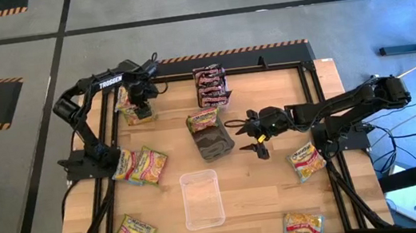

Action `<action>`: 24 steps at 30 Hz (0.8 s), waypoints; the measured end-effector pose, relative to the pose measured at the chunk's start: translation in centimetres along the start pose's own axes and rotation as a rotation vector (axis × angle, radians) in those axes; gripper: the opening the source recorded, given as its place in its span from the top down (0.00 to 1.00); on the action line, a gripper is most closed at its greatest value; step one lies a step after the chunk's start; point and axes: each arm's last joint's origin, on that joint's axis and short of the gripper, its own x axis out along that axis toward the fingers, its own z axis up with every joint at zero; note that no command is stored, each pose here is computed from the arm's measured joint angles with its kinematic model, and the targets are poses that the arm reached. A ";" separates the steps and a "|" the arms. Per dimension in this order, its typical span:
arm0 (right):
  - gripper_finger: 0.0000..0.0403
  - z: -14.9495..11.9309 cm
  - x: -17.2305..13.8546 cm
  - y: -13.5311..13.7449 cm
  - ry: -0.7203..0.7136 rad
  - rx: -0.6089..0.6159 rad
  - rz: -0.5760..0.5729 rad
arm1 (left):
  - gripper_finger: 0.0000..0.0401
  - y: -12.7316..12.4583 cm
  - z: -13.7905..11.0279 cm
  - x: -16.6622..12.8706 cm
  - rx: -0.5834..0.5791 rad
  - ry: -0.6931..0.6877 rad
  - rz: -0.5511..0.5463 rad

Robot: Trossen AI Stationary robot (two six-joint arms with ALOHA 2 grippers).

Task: Sort Maruchan noodles
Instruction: Put the top green noodle pack into the black bin

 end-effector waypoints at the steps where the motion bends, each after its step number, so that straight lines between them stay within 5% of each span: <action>1: 0.33 0.0 0.0 0.0 0.000 0.000 0.000 | 0.49 -0.1 -0.1 0.2 0.001 0.008 -0.007; 12: 0.33 0.1 0.0 0.0 -0.006 0.000 0.000 | 0.70 -1.5 0.2 0.3 0.042 0.046 -0.002; 18: 0.33 0.1 0.0 0.0 -0.007 -0.001 -0.001 | 0.71 -3.7 0.4 -0.4 0.058 0.176 0.106; 24: 0.33 0.0 0.0 0.0 -0.002 0.000 -0.011 | 0.71 -6.3 0.9 -3.6 0.068 0.114 0.182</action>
